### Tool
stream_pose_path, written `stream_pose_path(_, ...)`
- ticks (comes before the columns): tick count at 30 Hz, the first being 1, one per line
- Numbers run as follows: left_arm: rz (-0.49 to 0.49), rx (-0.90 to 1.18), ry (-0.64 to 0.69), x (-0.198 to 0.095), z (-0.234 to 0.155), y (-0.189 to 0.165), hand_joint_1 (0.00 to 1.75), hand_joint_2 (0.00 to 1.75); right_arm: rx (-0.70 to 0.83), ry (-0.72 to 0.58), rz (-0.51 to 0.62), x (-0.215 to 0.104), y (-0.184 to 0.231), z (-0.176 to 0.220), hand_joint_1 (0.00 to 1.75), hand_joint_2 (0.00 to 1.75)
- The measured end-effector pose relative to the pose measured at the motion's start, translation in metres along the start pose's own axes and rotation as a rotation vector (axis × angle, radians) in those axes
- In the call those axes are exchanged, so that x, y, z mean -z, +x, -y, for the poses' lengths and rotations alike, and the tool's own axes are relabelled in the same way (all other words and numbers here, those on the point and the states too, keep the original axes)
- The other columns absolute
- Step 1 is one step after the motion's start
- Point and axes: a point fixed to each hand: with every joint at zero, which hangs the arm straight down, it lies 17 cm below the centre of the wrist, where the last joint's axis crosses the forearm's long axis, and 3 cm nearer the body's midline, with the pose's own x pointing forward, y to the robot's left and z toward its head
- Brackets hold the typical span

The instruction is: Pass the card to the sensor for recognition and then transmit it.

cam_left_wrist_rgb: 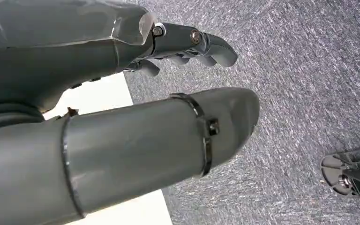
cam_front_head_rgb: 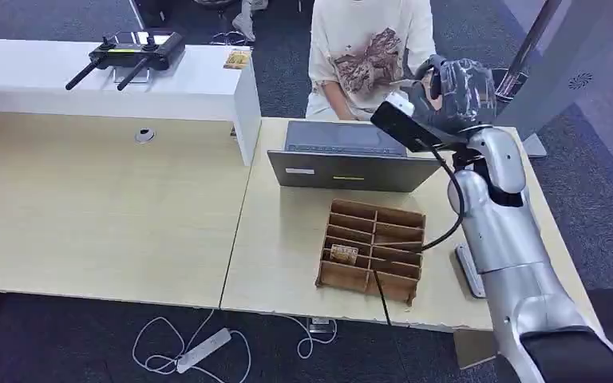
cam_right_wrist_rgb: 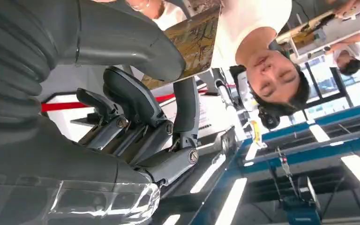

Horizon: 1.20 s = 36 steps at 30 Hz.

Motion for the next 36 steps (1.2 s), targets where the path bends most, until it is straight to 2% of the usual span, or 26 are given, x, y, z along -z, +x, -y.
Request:
stream_pose_path(13,0.007,0.009,0.005,0.000,-0.003,0.005,0.00,0.00,-0.014,0.064,-0.108,0.044,-0.021,0.006,1.75,1.75)
stream_pose_path(22,0.009,0.020,0.003,0.000,-0.003,0.005,0.00,0.00,-0.066,0.135,-0.200,0.046,-0.044,-0.004,1.75,1.75)
stream_pose_path(29,0.010,0.024,0.001,0.000,-0.003,0.005,0.00,0.00,-0.085,0.151,-0.227,0.045,-0.053,-0.007,1.75,1.75)
stream_pose_path(30,0.010,0.027,0.001,0.000,-0.003,0.005,0.00,0.00,-0.084,0.152,-0.229,0.045,-0.054,-0.007,1.59,1.75)
stream_pose_path(31,0.010,0.028,0.001,0.000,-0.004,0.004,0.00,0.00,-0.084,0.153,-0.233,0.045,-0.055,-0.007,1.59,1.75)
stream_pose_path(32,0.009,0.030,-0.001,0.000,-0.004,0.004,0.00,0.00,-0.084,0.154,-0.235,0.045,-0.056,-0.007,0.00,1.75)
stream_pose_path(36,0.009,0.031,-0.001,0.000,-0.005,0.004,0.00,0.00,-0.081,0.158,-0.244,0.045,-0.059,-0.007,0.00,1.75)
